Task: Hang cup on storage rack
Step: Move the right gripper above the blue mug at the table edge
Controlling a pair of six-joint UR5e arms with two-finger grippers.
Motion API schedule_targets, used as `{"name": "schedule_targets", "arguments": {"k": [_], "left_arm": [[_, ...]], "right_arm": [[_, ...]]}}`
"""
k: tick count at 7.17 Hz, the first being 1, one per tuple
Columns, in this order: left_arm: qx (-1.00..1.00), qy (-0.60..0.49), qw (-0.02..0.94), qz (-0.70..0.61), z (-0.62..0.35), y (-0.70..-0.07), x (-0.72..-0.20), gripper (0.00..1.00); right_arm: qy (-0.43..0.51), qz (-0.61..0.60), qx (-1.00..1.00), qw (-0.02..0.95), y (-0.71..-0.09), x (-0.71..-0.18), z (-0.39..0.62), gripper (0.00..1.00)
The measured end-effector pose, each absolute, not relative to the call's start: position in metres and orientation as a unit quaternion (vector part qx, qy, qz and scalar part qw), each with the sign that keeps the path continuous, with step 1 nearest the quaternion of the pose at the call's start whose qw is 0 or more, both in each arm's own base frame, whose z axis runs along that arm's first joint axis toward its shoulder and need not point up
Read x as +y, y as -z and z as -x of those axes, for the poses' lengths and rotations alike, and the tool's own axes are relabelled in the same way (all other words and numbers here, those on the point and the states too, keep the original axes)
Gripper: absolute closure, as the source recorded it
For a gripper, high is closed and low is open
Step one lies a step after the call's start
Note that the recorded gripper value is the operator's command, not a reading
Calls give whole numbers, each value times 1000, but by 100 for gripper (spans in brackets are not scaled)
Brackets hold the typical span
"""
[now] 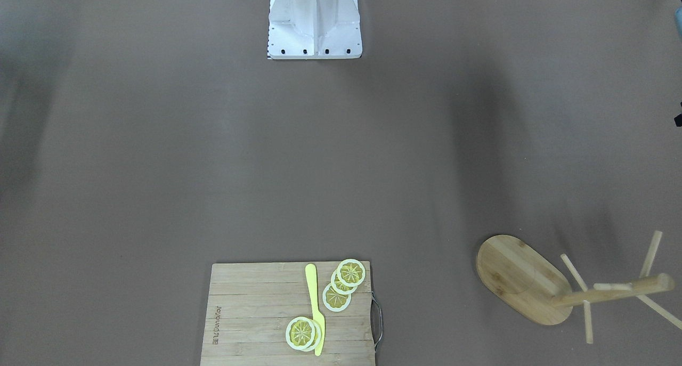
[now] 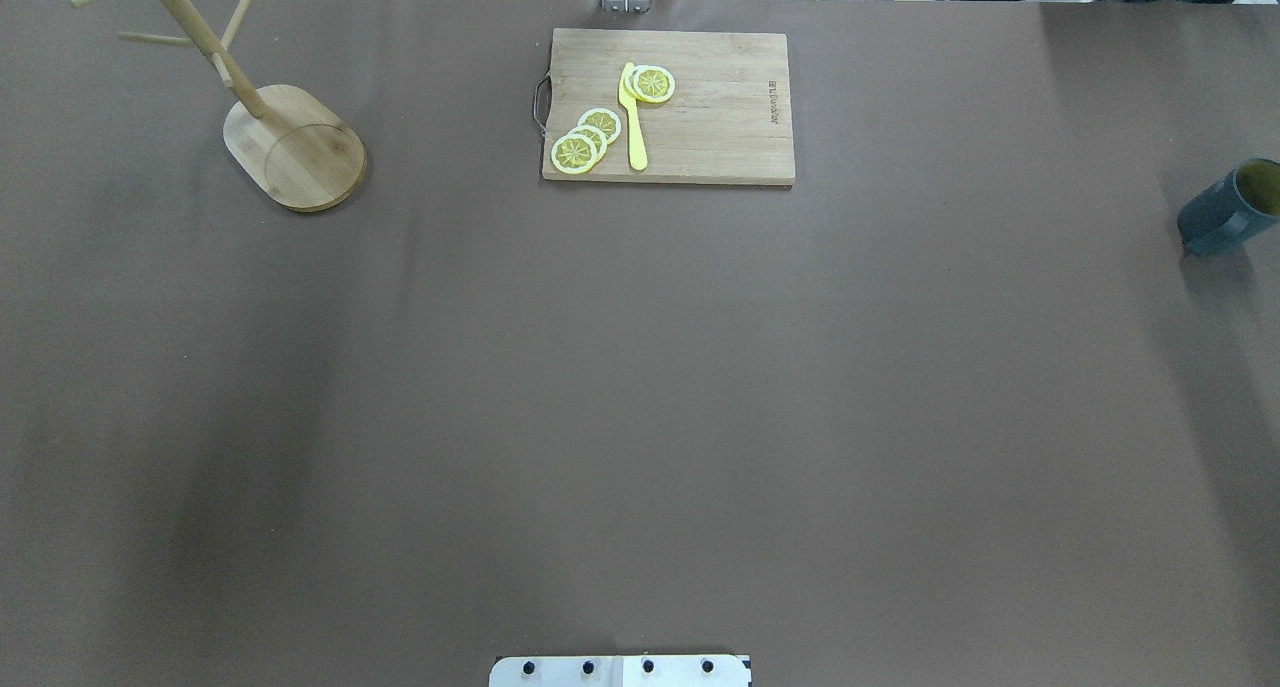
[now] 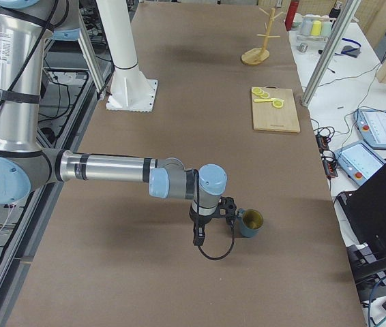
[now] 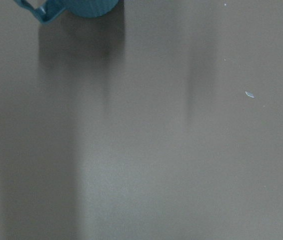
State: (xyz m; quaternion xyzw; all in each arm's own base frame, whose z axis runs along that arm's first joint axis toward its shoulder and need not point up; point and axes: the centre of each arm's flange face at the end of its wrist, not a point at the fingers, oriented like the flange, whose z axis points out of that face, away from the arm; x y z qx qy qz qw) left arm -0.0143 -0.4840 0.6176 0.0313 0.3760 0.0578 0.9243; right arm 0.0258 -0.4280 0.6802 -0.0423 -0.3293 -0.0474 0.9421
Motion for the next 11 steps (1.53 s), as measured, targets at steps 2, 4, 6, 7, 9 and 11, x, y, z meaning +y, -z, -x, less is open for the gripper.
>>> {"name": "schedule_targets", "arguments": {"k": [2,4,6,7,9,11], "left_arm": [[371,-67,926,-30,6,-616,-488,1],[367,-81,926,-30,-8,-612,-491,1],[368,-85,925,-34,-10,-608,-491,1],[368,-86,925,-36,-10,-606,-491,1],[371,-86,924,-42,-11,-598,-492,1],[372,-91,922,-58,-11,-580,-499,1]], "right_arm": [[47,42,-329,942,-680,-428,-26,0],[48,41,-329,942,-679,-428,-26,0],[52,29,-331,942,-667,-430,-26,0],[55,20,-331,942,-657,-432,-25,0],[60,0,-331,942,-635,-437,-25,0],[76,-45,-336,938,-588,-444,-23,0]]}}
